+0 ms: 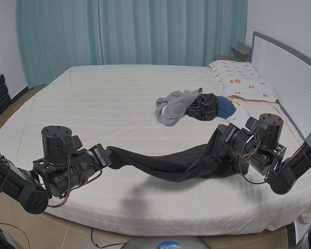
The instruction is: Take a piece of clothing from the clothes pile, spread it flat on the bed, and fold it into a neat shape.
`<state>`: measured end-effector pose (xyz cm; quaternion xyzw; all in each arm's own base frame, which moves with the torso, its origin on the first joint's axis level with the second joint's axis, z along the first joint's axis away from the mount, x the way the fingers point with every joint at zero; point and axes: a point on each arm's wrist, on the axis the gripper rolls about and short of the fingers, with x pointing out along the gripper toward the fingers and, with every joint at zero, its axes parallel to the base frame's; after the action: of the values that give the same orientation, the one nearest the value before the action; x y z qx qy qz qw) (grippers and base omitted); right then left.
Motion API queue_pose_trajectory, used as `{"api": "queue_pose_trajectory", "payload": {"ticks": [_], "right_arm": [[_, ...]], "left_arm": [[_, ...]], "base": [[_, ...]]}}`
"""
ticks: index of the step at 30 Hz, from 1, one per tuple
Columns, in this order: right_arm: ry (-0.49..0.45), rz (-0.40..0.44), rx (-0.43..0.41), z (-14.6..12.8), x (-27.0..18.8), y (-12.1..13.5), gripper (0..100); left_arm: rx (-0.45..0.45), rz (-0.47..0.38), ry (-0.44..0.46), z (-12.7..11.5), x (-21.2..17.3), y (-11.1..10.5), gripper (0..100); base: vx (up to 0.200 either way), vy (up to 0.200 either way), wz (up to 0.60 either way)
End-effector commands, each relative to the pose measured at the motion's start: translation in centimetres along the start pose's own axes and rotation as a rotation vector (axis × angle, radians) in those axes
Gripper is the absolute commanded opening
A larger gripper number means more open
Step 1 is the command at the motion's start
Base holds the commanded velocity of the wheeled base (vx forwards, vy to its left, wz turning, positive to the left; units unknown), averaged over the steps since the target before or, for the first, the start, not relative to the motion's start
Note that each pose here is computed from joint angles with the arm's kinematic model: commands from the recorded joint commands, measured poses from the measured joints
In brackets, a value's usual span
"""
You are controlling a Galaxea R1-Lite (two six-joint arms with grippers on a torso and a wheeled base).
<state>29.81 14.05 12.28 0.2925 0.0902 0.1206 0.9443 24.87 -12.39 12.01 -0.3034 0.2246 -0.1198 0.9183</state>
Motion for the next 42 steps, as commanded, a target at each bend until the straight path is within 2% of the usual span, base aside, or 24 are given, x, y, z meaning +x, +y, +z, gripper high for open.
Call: {"api": "queue_pose_trajectory", "payload": {"ticks": [1,6,13,20,42], "right_arm": [[0.000,0.008,0.000,-0.2,-0.1,0.4,0],[0.001,0.013,-0.001,-0.3,-0.1,0.5,0],[-0.073,0.073,0.015,0.5,-0.2,1.2,0],[-0.092,0.095,0.022,0.7,-0.2,1.3,0],[-0.083,0.122,0.044,0.7,-0.3,1.4,0]], "left_arm": [[-0.001,0.000,-0.010,0.1,-0.2,-0.1,0],[-0.001,0.001,-0.016,0.2,-0.3,-0.1,0],[-0.007,-0.007,-0.044,0.9,-0.8,-0.2,0],[-0.008,-0.008,-0.051,1.0,-0.9,-0.2,0],[0.009,0.011,-0.066,1.5,-1.0,0.3,0]], "base": [[0.000,0.200,0.00],[0.000,0.200,0.00],[0.000,0.200,0.00],[0.000,0.200,0.00],[0.000,0.200,0.00]]}}
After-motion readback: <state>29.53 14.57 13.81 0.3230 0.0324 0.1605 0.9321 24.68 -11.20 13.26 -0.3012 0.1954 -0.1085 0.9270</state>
